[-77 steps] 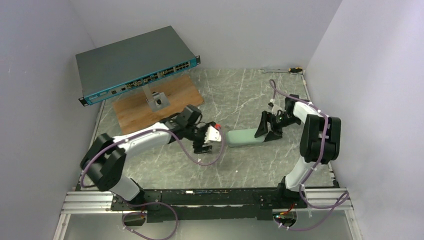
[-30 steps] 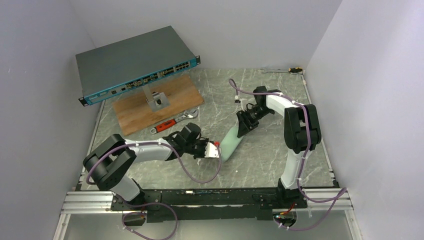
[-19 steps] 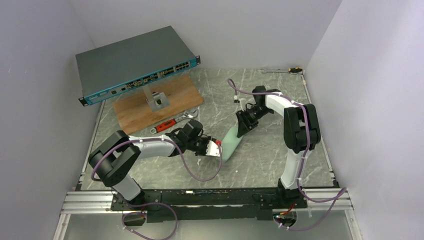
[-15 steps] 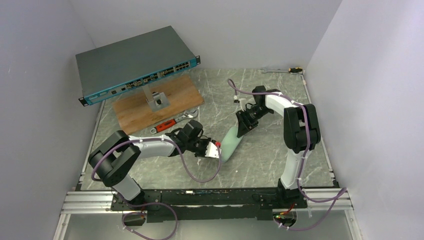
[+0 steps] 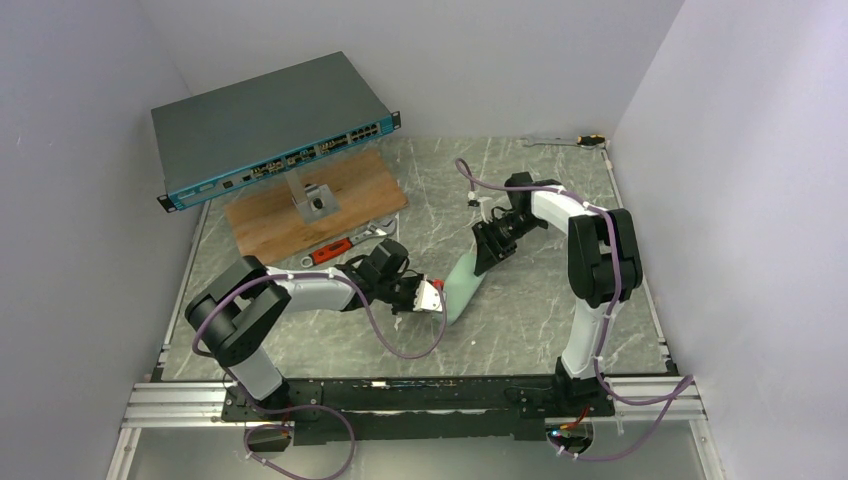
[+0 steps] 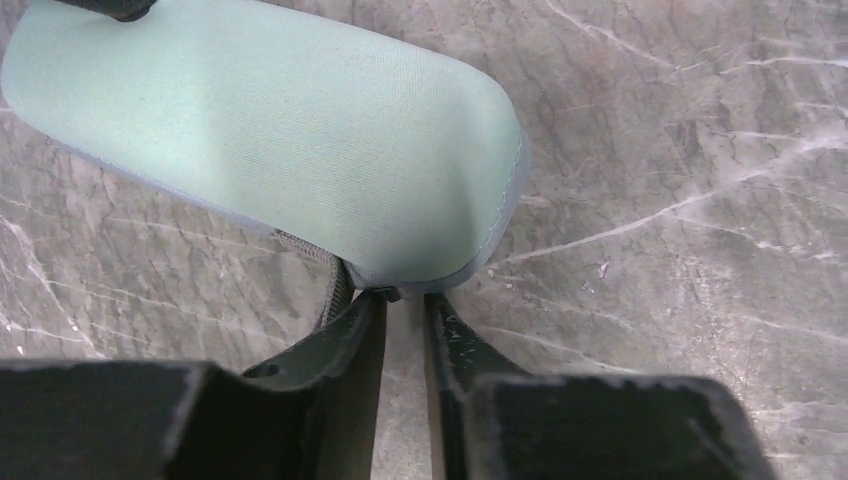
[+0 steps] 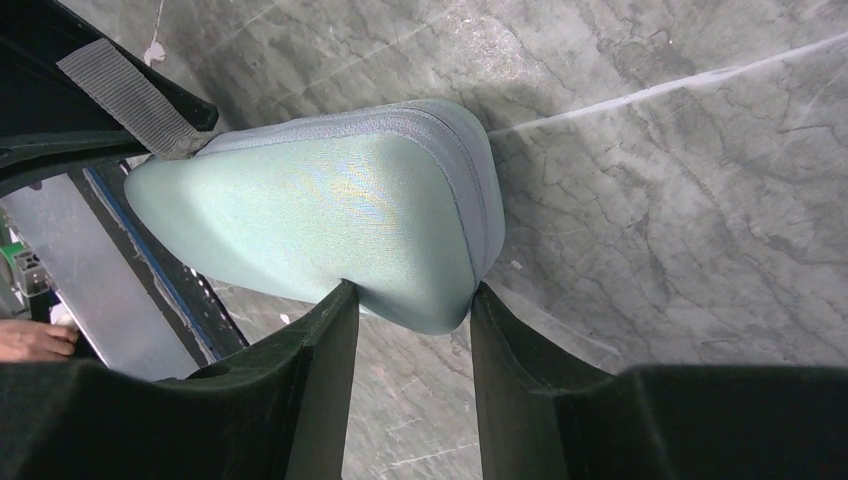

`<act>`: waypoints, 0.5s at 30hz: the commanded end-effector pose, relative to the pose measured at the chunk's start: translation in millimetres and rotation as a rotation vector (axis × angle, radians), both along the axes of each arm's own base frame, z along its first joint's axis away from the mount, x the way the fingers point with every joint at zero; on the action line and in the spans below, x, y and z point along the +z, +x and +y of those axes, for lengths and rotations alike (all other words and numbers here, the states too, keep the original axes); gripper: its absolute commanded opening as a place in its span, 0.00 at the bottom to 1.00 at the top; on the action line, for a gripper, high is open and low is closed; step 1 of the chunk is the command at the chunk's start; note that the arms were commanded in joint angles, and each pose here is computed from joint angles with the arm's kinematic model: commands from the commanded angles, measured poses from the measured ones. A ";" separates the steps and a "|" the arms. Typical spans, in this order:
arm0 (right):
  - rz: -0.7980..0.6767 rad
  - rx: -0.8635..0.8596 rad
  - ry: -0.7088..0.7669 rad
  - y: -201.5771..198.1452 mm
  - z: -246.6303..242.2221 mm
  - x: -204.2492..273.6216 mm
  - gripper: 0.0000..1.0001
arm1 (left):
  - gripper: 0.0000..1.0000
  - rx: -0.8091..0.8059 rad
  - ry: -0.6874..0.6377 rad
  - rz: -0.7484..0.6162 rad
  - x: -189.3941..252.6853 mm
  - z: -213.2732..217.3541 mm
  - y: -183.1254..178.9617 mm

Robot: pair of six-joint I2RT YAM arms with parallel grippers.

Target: Open the umbrella

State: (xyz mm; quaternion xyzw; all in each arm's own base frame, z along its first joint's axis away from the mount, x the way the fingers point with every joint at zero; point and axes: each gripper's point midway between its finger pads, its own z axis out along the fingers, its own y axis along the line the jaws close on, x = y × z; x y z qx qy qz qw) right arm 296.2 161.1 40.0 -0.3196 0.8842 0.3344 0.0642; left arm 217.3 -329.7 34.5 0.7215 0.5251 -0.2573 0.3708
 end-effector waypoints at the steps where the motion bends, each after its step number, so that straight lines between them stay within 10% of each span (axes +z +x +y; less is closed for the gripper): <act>1: -0.097 0.047 -0.133 12.5 -15.4 -36.2 0.38 | 0.13 -0.037 -0.079 0.011 17.7 -16.0 -2.6; 2: -0.095 0.046 -0.132 12.6 -15.3 -36.0 0.38 | 0.01 -0.031 -0.075 0.017 17.9 -15.9 -2.4; 15: -0.027 -0.057 -0.137 3.5 -34.9 -38.5 0.32 | 0.00 -0.009 0.008 0.093 -0.5 12.8 -43.5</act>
